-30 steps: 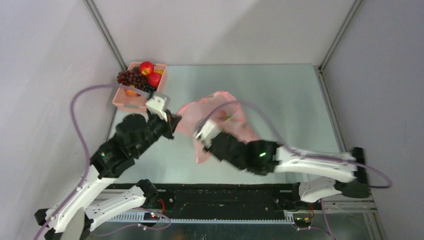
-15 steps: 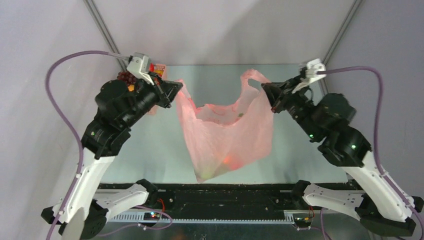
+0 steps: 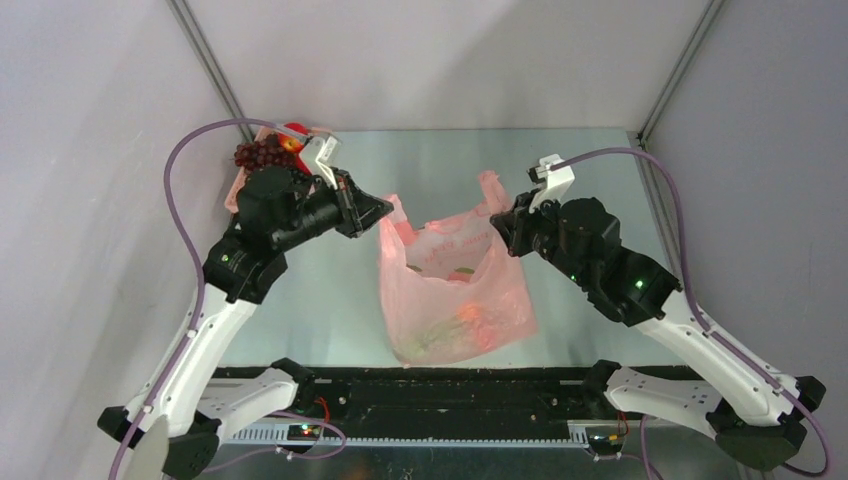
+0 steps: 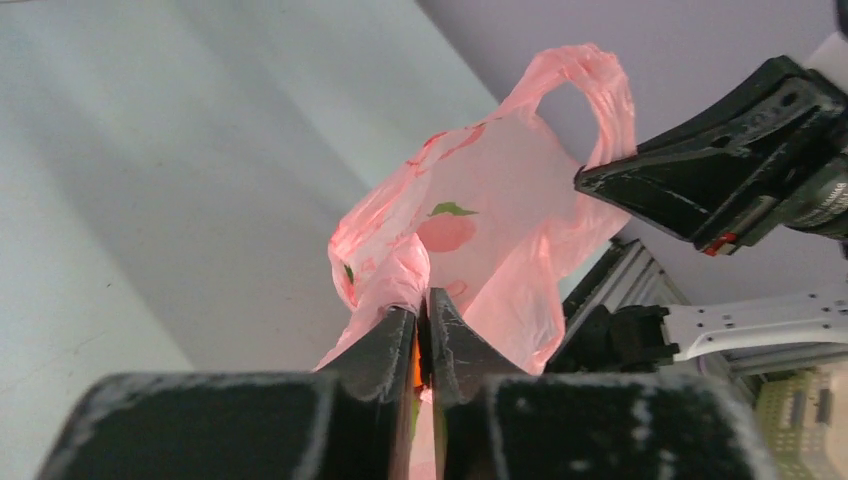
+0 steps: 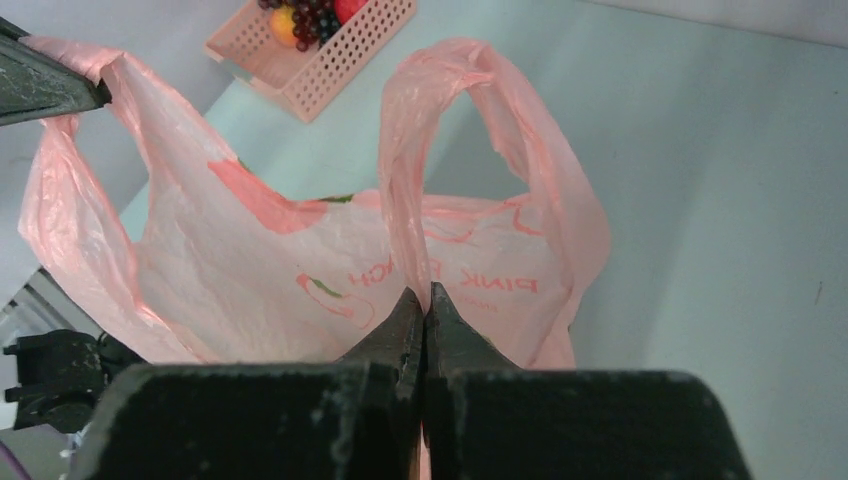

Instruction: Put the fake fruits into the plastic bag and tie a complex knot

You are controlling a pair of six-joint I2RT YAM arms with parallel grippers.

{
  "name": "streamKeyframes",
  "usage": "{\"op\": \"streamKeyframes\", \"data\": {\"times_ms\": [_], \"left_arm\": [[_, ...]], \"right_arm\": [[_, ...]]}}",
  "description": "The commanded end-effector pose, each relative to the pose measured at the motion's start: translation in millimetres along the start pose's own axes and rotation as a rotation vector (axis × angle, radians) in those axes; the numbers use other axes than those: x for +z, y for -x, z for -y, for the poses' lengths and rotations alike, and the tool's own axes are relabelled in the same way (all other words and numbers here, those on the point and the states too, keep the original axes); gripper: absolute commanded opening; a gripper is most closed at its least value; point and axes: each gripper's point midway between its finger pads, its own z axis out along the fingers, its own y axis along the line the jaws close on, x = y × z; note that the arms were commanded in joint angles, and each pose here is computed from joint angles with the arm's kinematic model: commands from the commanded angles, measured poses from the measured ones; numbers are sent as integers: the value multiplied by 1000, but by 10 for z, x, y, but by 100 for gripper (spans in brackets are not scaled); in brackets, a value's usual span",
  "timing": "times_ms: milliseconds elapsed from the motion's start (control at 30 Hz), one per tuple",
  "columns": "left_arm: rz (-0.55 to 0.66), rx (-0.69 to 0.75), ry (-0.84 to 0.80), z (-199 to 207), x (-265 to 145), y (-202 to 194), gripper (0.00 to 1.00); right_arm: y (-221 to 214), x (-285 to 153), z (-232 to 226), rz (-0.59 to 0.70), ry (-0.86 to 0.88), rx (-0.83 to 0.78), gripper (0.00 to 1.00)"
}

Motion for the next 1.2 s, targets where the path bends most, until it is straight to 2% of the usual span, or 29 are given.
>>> {"op": "streamKeyframes", "data": {"times_ms": [0, 100, 167, 367, 633, 667, 733, 767, 800, 833, 867, 900, 933, 967, 1000, 1100, 1167], "left_arm": [[110, 31, -112, 294, -189, 260, 19], [102, 22, -135, 327, -221, 193, 39], [90, 9, -146, 326, -224, 115, 47], [65, -12, -151, 275, -231, -89, 55], [49, -51, -177, 251, -150, -210, 51], [58, -53, -188, 269, -133, -186, 49], [77, -39, -227, 328, -126, -144, 37], [77, -28, -250, 360, -130, -155, 26], [98, 7, -276, 401, -151, -117, 16], [102, 25, -284, 408, -157, -122, 12], [117, 69, -298, 432, -188, -104, 4], [121, 93, -309, 453, -208, -103, 2], [132, 141, -330, 490, -249, -95, 0], [133, 161, -343, 507, -263, -105, 0], [143, 205, -376, 568, -315, -104, 0], [143, 291, -438, 650, -390, -161, 0], [122, 332, -504, 731, -450, -246, 0]], "right_arm": [[242, -135, -50, 82, 28, 54, 0], [267, -157, -37, 93, 24, 55, 0], [276, -166, -39, 96, 26, 58, 0], [317, -203, -40, 112, 30, 63, 0], [307, -230, -15, 109, 22, 55, 0], [305, -243, -2, 108, 18, 56, 0], [294, -276, 18, 105, 11, 59, 0], [309, -314, 19, 110, 13, 65, 0], [295, -336, 25, 105, 13, 66, 5], [318, -391, 24, 114, 20, 68, 10], [307, -425, 31, 108, 21, 62, 23], [328, -497, 26, 110, 31, 57, 31], [343, -534, 27, 112, 36, 40, 47], [376, -610, 17, 115, 49, 29, 54], [401, -650, 21, 121, 54, 8, 67], [558, -849, -22, 158, 95, -33, 88], [664, -947, -116, 184, 154, -70, 93]]}}
